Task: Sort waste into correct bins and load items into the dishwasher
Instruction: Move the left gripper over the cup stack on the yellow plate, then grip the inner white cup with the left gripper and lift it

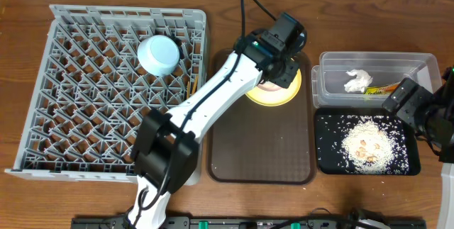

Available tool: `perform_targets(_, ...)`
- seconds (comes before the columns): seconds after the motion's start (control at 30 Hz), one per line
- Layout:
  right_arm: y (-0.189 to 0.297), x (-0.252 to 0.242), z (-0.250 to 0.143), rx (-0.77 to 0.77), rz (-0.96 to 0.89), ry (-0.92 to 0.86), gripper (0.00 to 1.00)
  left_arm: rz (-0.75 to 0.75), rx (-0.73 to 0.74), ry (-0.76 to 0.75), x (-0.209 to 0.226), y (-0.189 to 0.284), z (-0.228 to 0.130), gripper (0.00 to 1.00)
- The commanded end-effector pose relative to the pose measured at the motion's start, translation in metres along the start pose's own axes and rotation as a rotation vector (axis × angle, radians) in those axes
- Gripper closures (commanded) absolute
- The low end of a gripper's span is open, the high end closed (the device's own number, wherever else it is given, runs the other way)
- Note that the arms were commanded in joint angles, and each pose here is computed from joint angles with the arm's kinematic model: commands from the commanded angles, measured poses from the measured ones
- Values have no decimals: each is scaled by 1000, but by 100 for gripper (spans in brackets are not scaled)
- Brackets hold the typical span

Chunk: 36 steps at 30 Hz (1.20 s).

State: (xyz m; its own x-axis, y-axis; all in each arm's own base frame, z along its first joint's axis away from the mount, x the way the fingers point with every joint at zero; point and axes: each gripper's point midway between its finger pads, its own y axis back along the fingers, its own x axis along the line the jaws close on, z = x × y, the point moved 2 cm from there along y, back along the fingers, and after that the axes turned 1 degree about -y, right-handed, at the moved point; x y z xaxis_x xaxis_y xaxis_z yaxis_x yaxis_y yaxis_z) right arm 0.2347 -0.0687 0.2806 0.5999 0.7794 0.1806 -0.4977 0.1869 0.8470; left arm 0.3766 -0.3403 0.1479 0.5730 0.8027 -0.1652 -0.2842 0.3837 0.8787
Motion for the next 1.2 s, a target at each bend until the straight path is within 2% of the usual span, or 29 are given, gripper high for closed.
perform_targets(0.0,2,0,0,-4,2,13,1,62,-16,-15,9,-6,5,64)
perform_targets(0.57,2,0,0,-4,2,13,1,97,78,-14,19,-59,-17,64)
perform_targets(0.77,2,0,1,-5,2,13,1,141,72,-17,25,-59,-16,77)
perform_targets(0.8,2,0,1,-5,2,13,1,141,72,-17,25,-59,-16,87)
perform_targets(0.83,2,0,0,-4,2,13,1,140,70,-16,25,-59,-16,91)
perform_targets(1.0,2,0,0,-4,2,13,1,133,23,-18,21,-38,-4,92)
perform_targets(1.17,2,0,1,-5,2,13,1,108,-112,39,10,24,22,92)
